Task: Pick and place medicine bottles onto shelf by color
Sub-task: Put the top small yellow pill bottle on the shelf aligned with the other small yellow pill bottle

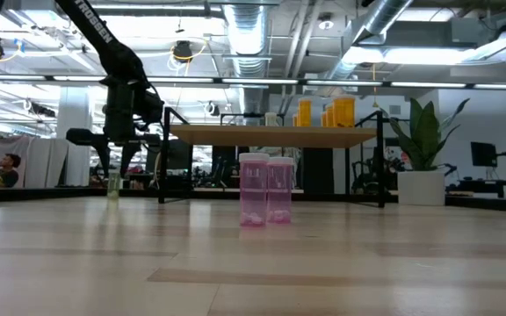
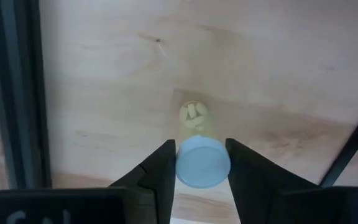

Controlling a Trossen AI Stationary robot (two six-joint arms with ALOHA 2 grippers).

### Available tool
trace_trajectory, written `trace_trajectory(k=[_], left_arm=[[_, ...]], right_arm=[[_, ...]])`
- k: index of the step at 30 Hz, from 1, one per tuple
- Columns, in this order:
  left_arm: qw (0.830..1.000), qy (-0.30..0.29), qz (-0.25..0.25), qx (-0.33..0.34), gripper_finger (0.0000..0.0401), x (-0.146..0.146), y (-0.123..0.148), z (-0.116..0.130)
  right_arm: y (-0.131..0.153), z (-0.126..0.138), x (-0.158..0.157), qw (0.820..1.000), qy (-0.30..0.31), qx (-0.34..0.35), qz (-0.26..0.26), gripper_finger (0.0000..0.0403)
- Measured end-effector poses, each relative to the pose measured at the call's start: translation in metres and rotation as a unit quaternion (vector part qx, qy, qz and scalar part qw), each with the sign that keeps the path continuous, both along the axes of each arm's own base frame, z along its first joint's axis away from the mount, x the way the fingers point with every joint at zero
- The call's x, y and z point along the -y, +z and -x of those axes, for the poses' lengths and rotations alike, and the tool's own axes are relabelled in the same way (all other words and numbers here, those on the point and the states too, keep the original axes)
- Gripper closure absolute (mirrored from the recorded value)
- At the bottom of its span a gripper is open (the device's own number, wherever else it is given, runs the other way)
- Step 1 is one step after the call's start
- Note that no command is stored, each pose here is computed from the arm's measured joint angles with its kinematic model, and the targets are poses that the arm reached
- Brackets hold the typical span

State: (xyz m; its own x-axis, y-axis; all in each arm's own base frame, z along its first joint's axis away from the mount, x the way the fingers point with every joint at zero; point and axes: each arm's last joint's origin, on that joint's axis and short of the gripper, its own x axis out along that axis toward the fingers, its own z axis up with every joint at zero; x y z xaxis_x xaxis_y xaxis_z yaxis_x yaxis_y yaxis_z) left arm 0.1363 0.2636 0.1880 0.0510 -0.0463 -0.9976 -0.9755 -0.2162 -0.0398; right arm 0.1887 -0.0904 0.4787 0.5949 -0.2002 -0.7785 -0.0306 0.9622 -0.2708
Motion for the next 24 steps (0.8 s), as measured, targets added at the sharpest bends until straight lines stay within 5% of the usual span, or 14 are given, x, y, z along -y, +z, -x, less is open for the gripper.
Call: trace_trajectory(k=[10, 24], left_arm=[[0.997, -0.077, 0.005, -0.008, 0.0290, -0.007, 0.041, -0.003], [0.976, -0.181, -0.111, 0.038, 0.0290, 0.006, 0.189, -0.029]], right_arm=[[0.000, 0.000, 0.000, 1.000, 0.000, 0.000, 0.000, 0.0338], [0.000, 0.000, 0.000, 1.000, 0.003, -0.001, 0.002, 0.0338]])
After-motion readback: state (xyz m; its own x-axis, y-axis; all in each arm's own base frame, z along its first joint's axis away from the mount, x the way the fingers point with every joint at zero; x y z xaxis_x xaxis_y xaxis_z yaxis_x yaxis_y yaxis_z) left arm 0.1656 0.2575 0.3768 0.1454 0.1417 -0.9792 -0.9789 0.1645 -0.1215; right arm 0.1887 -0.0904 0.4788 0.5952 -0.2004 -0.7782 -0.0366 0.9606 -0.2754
